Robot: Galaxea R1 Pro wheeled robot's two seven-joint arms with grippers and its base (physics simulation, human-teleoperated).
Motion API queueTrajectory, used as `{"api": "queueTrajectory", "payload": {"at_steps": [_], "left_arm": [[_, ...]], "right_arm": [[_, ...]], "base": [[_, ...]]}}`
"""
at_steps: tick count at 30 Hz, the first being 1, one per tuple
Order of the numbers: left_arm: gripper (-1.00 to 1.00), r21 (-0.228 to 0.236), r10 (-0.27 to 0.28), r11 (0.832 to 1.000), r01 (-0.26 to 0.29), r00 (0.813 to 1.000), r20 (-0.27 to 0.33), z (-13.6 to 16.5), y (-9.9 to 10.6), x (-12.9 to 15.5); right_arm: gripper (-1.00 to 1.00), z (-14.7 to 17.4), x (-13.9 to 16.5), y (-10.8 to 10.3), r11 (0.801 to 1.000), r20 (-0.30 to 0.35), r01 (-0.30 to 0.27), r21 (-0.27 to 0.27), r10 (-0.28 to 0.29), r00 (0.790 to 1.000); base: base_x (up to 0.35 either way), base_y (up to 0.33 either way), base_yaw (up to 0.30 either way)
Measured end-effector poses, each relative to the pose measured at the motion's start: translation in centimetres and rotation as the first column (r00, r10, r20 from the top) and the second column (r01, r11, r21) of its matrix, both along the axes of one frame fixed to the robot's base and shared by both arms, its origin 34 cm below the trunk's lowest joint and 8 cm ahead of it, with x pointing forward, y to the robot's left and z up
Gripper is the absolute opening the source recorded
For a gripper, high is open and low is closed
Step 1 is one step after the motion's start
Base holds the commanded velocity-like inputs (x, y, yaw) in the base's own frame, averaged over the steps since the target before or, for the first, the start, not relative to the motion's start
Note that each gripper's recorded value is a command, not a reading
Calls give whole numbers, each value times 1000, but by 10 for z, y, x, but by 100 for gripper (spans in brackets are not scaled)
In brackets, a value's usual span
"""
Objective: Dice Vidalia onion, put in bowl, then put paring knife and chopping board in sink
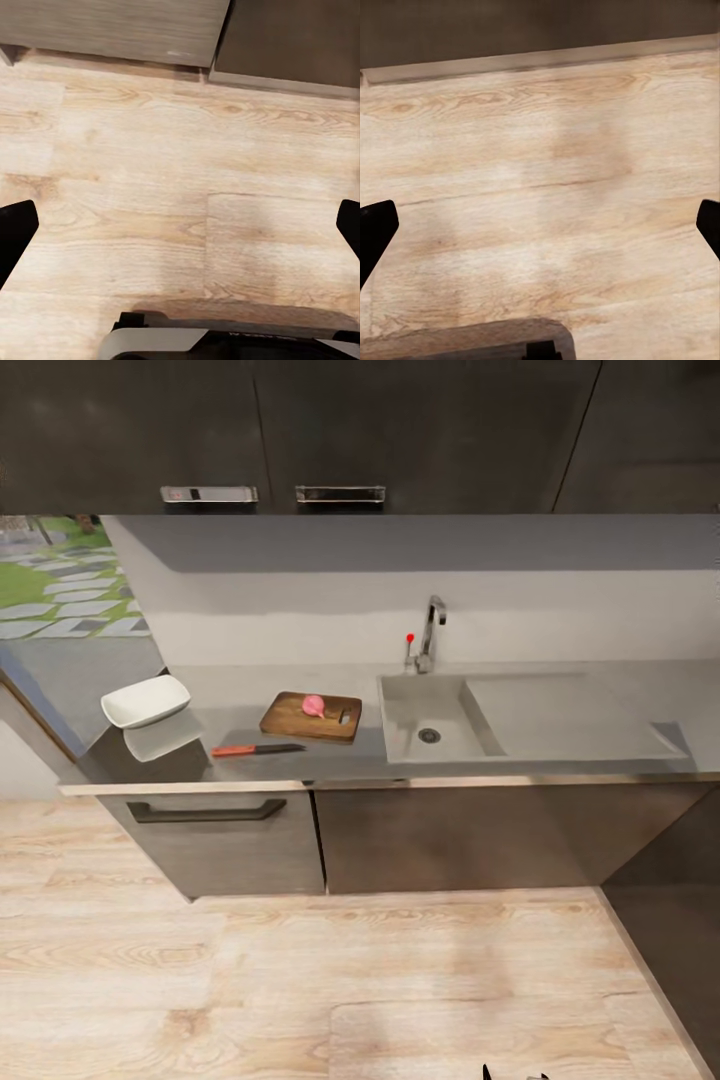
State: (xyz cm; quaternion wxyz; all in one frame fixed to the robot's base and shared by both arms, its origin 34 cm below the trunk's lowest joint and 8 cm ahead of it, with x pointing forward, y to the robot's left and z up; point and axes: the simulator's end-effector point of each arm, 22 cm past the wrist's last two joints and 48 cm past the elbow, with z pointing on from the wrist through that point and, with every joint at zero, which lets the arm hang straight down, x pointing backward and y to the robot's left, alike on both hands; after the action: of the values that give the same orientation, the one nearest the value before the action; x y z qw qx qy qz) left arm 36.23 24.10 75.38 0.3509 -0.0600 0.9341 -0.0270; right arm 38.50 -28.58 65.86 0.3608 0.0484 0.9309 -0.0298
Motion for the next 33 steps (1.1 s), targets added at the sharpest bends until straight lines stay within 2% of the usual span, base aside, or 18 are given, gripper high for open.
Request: {"api": "queueTrajectory", "payload": {"at_steps": [19,33], "left_arm": [[100,3,0,1000,0,1000,-4,-3,0,-5],[100,1,-2,1000,1,1000,19,3,-1,0]], "right_arm": [[100,8,9,-1,1000,29,2,-1,-2,1000],[100,14,16,-2,1000,49,2,-3,-1,999]], "base": [[33,48,0],[176,243,0]]}}
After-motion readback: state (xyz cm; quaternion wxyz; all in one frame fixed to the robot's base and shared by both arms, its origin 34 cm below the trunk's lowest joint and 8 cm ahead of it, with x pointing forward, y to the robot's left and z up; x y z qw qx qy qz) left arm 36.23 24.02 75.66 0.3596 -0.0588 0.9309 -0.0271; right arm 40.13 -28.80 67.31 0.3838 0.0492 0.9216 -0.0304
